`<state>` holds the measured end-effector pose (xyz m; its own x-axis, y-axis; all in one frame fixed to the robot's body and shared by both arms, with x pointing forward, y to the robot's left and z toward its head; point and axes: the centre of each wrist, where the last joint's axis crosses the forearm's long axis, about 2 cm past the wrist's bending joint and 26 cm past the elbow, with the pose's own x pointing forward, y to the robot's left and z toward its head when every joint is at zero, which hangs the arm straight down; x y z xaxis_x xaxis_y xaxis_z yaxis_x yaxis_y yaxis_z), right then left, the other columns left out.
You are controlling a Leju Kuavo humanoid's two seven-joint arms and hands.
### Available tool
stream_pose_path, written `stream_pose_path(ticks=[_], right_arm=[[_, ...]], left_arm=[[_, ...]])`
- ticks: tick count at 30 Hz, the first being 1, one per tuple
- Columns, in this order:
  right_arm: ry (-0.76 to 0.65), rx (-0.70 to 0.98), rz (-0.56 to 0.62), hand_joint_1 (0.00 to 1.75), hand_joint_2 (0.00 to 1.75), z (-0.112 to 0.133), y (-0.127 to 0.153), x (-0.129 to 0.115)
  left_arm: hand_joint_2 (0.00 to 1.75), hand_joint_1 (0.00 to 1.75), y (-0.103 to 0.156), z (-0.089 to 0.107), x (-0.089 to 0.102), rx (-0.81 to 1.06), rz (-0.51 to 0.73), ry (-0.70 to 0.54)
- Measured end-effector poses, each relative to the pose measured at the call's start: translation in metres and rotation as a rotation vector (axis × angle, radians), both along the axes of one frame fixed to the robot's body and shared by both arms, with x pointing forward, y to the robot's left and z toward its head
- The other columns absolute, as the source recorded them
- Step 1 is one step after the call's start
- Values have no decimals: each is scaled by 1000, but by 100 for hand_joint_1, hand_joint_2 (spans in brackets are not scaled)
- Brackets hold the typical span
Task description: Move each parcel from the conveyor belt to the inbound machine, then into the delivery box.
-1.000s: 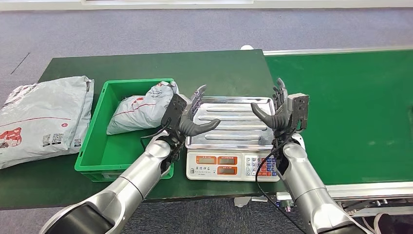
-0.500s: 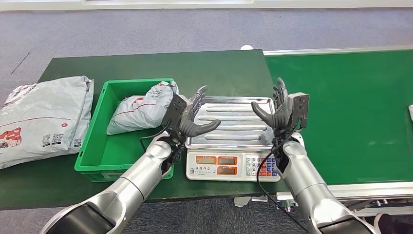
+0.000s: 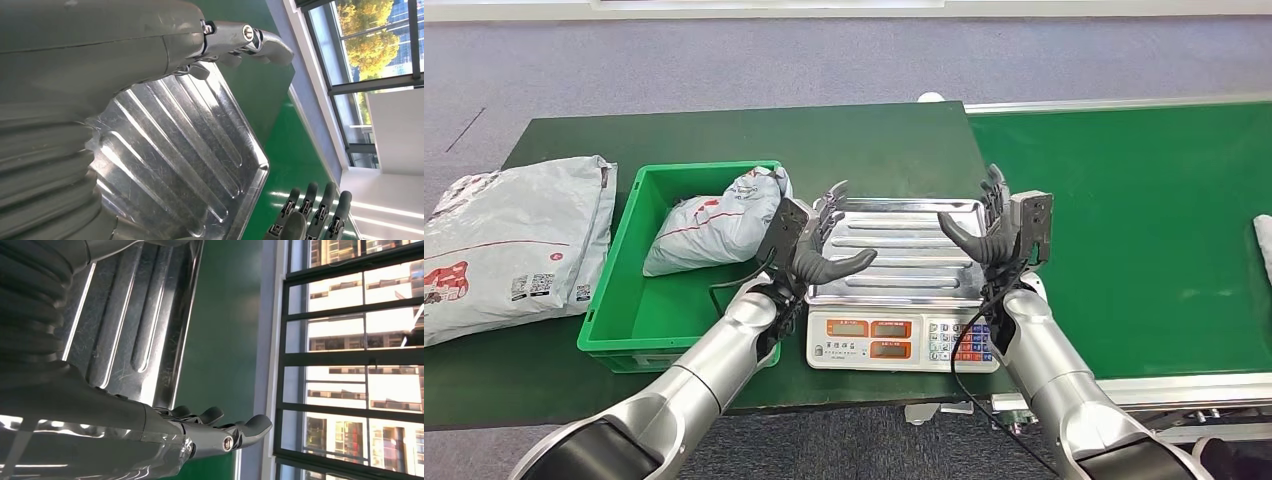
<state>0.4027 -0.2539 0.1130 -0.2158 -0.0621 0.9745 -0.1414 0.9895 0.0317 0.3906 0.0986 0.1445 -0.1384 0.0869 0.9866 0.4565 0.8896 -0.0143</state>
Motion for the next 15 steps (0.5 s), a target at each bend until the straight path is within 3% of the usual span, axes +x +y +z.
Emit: stream_pose_path(ticks=[15], right_arm=[[38, -9, 4, 0, 175, -10, -3, -4]], left_arm=[[175, 0, 2, -6, -2, 3, 4, 20]])
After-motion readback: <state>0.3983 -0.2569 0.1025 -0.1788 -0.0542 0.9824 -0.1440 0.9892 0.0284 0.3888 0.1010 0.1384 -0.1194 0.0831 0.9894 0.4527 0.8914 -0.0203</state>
